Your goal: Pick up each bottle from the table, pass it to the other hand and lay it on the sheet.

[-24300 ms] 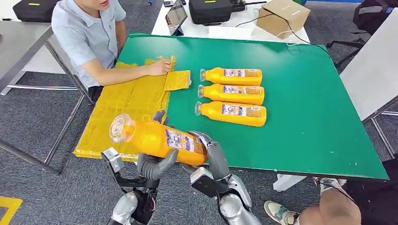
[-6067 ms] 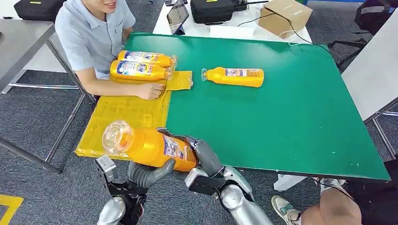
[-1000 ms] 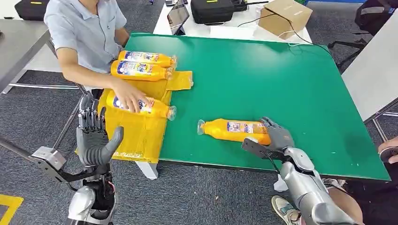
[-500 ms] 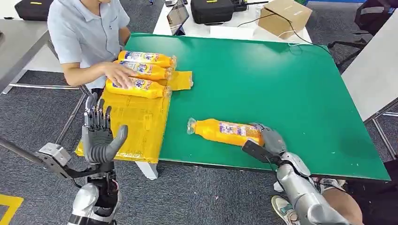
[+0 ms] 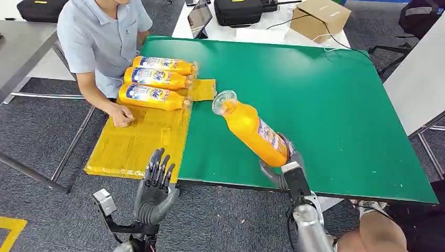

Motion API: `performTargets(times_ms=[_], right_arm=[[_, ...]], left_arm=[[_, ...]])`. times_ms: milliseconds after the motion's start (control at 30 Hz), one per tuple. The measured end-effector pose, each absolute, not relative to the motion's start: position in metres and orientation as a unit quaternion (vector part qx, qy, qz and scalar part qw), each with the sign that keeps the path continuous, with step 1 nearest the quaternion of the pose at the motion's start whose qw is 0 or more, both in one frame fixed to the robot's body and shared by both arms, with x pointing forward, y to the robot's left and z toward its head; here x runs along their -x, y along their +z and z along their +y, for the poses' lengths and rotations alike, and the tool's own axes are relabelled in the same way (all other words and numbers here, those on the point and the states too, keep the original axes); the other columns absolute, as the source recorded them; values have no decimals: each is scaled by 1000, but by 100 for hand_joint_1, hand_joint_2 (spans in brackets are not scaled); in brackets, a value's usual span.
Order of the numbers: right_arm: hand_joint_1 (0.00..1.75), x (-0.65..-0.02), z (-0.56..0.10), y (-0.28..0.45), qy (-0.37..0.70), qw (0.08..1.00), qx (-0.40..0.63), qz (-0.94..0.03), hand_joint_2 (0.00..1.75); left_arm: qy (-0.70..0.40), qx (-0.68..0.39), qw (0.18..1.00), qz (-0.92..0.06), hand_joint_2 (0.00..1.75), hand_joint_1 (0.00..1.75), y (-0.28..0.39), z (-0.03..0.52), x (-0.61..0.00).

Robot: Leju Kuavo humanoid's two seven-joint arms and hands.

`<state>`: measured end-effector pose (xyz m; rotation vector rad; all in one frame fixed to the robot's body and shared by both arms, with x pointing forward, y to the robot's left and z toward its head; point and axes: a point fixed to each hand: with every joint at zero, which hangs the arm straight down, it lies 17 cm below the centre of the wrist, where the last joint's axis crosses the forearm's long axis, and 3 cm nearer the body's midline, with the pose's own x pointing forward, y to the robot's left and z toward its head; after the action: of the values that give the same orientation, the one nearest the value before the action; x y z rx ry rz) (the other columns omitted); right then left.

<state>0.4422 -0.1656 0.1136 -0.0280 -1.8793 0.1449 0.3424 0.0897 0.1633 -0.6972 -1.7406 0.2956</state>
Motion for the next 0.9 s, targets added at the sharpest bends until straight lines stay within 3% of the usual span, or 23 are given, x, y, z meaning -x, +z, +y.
performTargets(times_ms=[167, 333, 567, 900], right_arm=[[175, -420, -146, 127, 56, 574, -8, -817, 175], [175, -404, -107, 128, 115, 565, -47, -815, 175], [175, -379, -39, 130, 191, 549, -97, -808, 175], [175, -367, 14, 135, 225, 538, -142, -800, 175]], left_arm=[[112, 305, 589, -740, 175, 0, 157, 73, -336], [94, 326, 577, -743, 175, 0, 163, 60, -333], [45, 268, 557, -785, 175, 0, 178, 53, -350], [61, 287, 531, -795, 175, 0, 202, 51, -358]])
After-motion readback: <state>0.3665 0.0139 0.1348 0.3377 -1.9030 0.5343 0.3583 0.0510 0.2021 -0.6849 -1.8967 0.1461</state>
